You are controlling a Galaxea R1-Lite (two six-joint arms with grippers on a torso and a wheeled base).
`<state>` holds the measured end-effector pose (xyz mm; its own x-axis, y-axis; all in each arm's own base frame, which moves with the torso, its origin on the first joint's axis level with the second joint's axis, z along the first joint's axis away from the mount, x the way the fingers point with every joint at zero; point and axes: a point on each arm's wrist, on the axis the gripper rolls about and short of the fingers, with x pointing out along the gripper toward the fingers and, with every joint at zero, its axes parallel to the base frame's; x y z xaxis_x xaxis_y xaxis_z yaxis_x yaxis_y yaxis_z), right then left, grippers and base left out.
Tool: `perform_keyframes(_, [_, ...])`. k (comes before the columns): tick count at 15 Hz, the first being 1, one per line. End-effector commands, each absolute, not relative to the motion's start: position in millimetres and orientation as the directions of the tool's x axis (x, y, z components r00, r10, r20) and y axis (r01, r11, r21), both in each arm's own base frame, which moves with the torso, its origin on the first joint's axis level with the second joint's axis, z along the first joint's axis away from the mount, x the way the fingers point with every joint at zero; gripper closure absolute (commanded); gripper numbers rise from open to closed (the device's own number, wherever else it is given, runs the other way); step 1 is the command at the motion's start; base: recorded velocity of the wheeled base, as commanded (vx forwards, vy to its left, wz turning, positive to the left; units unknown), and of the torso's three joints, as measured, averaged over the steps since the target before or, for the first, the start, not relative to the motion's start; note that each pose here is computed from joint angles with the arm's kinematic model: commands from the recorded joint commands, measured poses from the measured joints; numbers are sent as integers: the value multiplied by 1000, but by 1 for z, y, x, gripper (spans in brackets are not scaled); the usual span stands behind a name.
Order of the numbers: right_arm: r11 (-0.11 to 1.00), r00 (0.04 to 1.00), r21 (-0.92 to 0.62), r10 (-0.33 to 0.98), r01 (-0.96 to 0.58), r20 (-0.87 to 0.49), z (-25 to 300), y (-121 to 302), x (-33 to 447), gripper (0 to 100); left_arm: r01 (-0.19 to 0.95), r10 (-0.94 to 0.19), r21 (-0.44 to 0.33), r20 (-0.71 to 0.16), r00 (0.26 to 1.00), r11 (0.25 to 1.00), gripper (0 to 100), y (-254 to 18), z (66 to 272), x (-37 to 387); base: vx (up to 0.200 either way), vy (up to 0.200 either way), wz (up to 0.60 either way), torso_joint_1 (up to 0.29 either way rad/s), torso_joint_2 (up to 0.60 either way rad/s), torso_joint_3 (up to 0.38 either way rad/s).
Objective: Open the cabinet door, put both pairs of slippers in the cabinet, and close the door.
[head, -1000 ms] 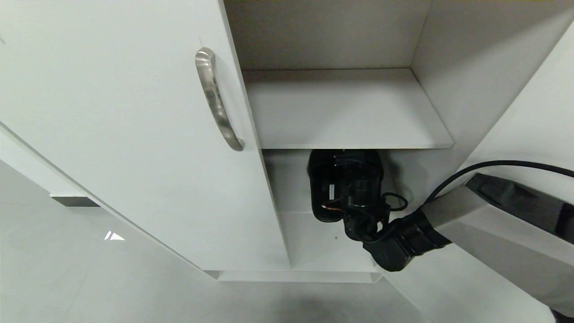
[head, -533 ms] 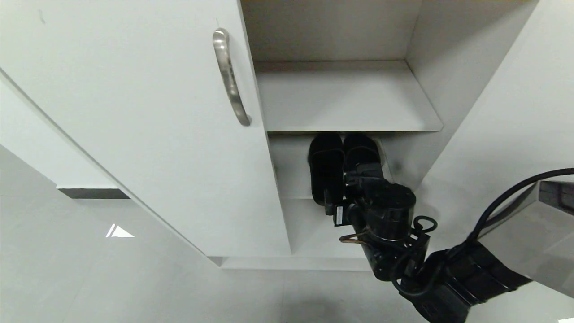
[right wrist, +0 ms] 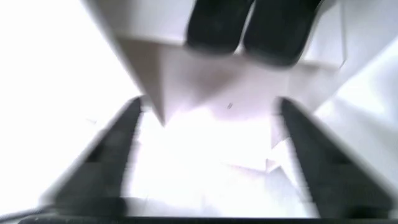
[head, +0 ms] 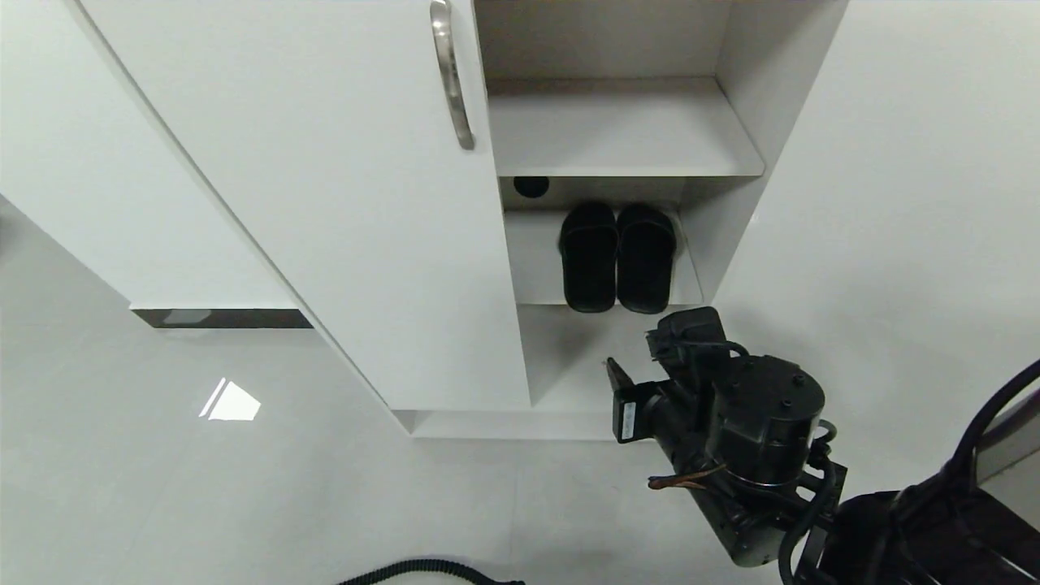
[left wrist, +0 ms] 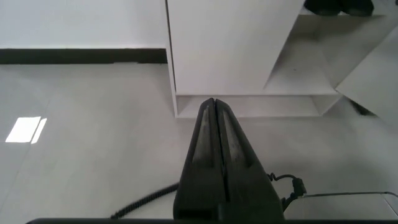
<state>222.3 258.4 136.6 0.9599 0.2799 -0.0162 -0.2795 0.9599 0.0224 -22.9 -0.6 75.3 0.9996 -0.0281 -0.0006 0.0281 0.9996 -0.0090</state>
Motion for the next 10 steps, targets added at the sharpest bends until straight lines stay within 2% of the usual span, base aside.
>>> perform_keyframes(1, [952,952,24,305,-304,-14,141,256,215,100,28,-28,-9,-2,1000,1000,100,-1,75,-23,-200,0,0,-2,2,2])
perform_keyframes(3, [940,940,26,340,-339,-12,144,252,206,100,28,-28,-9,-3,1000,1000,100,-1,75,-23,-200,0,0,2,0,0])
perform_keyframes(10, [932,933,44,360,-359,-16,145,250,201,100,29,-29,-8,-2,1000,1000,100,-1,75,-23,0,0,0,0,0,0])
